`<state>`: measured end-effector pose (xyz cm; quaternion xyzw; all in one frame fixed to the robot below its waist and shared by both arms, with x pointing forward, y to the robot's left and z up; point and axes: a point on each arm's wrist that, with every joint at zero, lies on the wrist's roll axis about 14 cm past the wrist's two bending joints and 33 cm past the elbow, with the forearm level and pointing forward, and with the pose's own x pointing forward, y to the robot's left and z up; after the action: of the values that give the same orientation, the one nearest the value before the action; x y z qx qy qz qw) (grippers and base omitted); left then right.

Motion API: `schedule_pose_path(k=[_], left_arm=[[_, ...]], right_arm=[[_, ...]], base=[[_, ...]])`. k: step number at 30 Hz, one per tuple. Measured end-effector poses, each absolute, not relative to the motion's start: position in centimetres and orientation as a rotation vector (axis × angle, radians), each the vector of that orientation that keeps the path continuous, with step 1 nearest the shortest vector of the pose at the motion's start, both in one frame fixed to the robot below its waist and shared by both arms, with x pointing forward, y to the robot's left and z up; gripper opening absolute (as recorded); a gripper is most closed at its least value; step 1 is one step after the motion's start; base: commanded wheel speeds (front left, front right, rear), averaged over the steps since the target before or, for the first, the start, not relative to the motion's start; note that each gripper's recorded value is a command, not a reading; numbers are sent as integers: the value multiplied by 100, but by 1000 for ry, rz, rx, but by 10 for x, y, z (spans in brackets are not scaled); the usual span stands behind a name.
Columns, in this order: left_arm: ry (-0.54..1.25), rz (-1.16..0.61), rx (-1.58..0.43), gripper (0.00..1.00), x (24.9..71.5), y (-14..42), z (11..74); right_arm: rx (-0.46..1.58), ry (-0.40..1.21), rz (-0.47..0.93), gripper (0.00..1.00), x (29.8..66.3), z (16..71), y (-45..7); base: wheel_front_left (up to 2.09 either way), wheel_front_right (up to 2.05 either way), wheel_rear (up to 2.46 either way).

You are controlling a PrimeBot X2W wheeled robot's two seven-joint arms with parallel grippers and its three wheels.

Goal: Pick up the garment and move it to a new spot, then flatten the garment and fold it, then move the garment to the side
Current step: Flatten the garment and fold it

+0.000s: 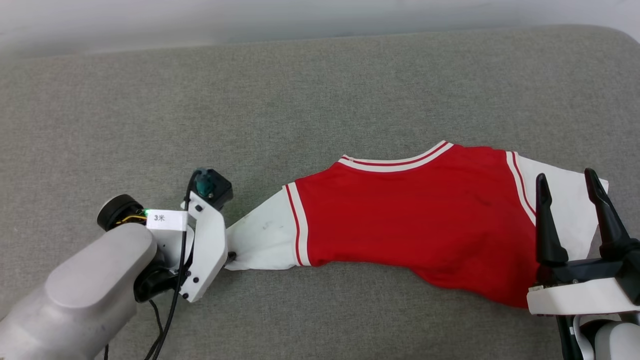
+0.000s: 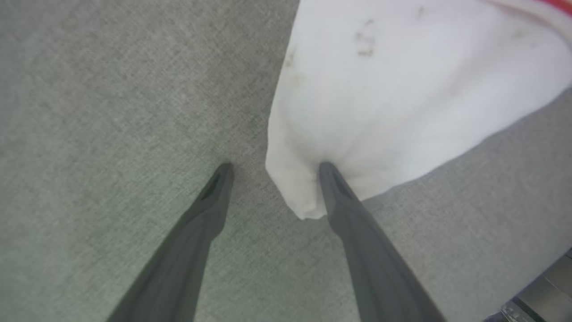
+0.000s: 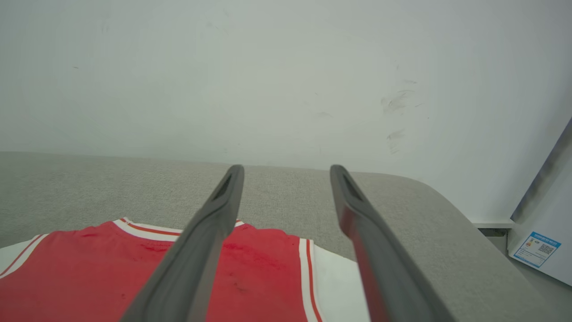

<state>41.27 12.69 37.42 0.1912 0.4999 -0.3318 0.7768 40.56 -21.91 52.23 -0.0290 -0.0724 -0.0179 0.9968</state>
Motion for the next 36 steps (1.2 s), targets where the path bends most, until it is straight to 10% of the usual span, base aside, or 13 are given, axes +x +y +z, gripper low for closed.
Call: schedule_pose_path(k=[6,7,8,24,36], left_arm=[[1115,-735,401,100,410,127,366],[1115,-737,402,72,410,126,366],[1110,-737,399,0,410,125,366],[699,-620,338,0,451,142,435],[521,-465,328,0,461,188,490]], right_arm=[[-62,-140,-49,100,406,521,-224],[-64,-143,-50,100,406,522,-224],[-66,-149,-50,100,407,524,-224],[-254,-138,-53,100,408,568,-264],[-331,324,106,100,443,541,-271]], base=[[0,0,0],[0,0,0],[0,0,0],[0,0,0],[0,0,0]])
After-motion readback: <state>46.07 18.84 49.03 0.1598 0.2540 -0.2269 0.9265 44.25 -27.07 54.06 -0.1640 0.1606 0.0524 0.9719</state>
